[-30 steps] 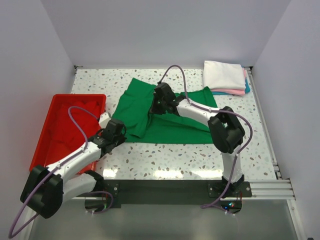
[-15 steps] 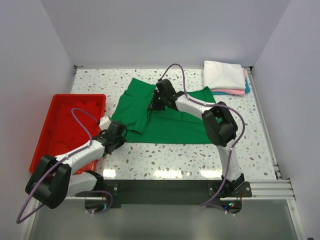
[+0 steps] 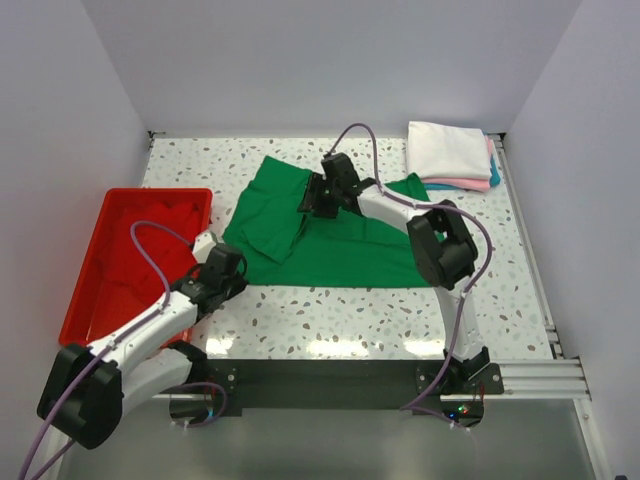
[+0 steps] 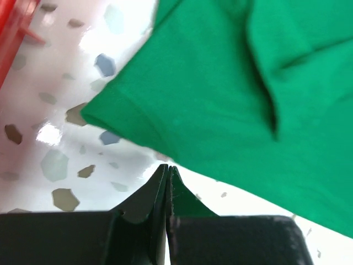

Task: Fold and stack the t-shirts
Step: Fold the tshirt

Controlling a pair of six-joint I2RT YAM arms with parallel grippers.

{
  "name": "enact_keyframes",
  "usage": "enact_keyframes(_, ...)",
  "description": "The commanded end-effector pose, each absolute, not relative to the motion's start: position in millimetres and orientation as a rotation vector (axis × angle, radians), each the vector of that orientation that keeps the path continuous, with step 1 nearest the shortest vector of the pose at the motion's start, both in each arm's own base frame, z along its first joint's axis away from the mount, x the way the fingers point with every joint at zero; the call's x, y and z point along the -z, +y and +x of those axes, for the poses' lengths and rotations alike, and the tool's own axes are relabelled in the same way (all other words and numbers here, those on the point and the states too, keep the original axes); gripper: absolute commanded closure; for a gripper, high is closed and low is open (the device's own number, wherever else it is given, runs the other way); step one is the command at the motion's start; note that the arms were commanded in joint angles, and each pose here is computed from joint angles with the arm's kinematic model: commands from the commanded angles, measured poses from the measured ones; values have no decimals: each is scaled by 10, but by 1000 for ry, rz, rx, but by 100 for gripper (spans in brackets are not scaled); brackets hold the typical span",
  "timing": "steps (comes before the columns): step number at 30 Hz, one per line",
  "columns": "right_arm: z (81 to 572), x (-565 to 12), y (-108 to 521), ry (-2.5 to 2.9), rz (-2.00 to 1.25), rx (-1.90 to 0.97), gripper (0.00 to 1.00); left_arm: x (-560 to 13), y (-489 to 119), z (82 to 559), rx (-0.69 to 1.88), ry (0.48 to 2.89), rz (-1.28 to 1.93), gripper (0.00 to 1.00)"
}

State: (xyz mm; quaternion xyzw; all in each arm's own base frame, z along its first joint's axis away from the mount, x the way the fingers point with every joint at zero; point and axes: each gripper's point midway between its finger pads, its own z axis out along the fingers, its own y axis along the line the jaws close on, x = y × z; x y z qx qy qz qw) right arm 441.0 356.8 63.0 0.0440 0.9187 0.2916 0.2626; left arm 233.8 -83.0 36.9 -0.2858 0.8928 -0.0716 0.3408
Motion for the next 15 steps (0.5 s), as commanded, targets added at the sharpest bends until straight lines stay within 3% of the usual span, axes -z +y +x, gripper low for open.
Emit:
enact_keyframes(1,4548,-1270,3531,2345,46,-775,46,-760,-935,2523,274,2256,-686,93)
enact_keyframes(3,4504,-1299,3510,2337,24,-767,46,-842,-967,2624,268,2250,-677,91)
enact_keyframes(7,4235,-1281,3475,2337,-13,-763,46,-892,-1118,2853,286,2265,-631,71)
enact_keyframes(9,4090,-1174,3486,2356,-32,-770,46,-911,-1216,2980,328,2246,-610,66)
enact_keyframes(15,3753,-1062,3664,2382,-136,-742,49,-806,-1338,3223,329,2290,-595,66)
